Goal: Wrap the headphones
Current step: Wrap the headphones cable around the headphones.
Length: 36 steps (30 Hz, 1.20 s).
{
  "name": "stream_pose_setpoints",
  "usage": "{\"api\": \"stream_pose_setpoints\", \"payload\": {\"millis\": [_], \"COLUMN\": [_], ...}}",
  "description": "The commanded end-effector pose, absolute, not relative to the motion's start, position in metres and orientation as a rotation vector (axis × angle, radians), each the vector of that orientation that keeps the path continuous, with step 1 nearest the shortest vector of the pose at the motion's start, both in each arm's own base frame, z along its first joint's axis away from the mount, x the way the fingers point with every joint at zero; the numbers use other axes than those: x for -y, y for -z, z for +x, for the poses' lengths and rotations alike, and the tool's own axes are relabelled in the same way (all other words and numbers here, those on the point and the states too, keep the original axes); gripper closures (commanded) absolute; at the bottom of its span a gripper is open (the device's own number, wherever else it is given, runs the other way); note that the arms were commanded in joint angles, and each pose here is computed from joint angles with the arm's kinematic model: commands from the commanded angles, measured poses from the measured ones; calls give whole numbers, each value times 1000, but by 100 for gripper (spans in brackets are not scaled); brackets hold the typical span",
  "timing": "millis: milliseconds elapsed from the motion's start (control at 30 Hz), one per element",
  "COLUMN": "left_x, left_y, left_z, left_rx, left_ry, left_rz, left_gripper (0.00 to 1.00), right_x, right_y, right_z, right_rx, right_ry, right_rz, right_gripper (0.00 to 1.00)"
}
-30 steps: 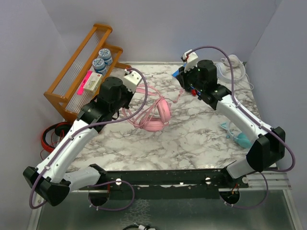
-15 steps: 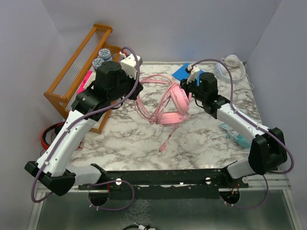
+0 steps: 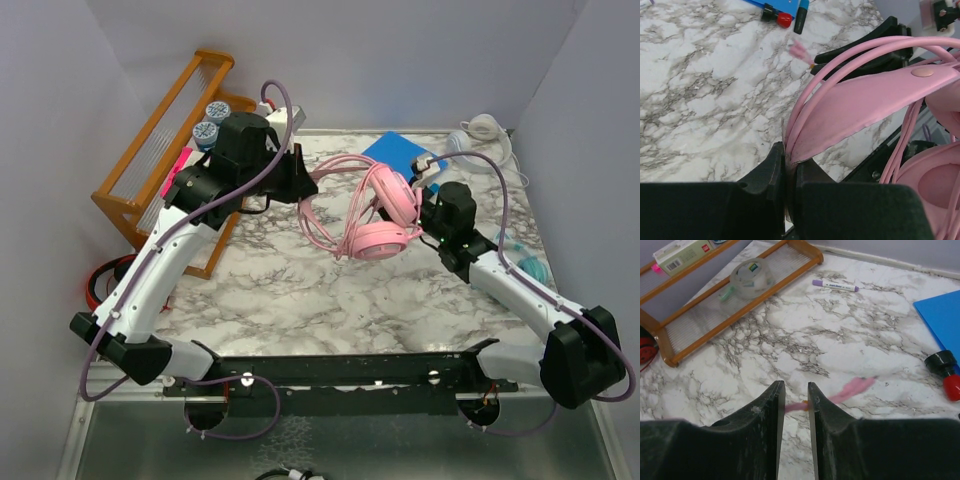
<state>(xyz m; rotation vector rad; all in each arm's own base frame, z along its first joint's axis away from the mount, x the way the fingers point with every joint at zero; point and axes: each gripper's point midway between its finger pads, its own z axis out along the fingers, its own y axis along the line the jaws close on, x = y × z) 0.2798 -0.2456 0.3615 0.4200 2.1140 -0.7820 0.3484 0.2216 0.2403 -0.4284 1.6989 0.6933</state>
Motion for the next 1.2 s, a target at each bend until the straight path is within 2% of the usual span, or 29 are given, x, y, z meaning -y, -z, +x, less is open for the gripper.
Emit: {"api": "stream_pose_setpoints", "payload": {"millis": [0, 333, 567, 800, 867, 900, 933, 967, 1067, 1167], "left_x": [264, 261, 255, 239, 237, 237, 237, 237, 237, 237], "left_y": [-401, -408, -413, -401, -399, -399, -399, -399, -396, -391], "left_z": [267, 276, 283, 300, 304, 306, 306, 307, 307, 306], "left_rx": [-2050, -2071, -2076, -2094, -2099, -2102, -2103, -2103, -2112, -2125], "left_ry": [1008, 1106, 1131, 1042, 1037, 1038, 1041, 1043, 1041, 1042], "left_rz": [391, 339, 292, 216, 200, 195, 190, 183, 175, 170], "left_gripper": [100, 100, 100, 100, 100, 100, 100, 100, 100, 100], "right_x": [-218, -193, -173, -159, -166, -171, -177, -183, -194, -206], "right_y": [-240, -246, -252, -267, -274, -276, -275, -274, -266, -261], "right_z": [349, 353, 327, 300, 291, 287, 283, 281, 285, 286], "right_rx": [-1701, -1712, -1664, -1610, -1565, -1541, -1527, -1512, -1507, -1434], "right_ry": [-691, -586, -587, -580, -612, -634, -662, -692, -741, -780], "right_rz": [-398, -259, -170, -184, -248, -290, -332, -364, -385, -451], "right_gripper": [67, 67, 64, 44, 30, 19, 4, 1, 0, 7]}}
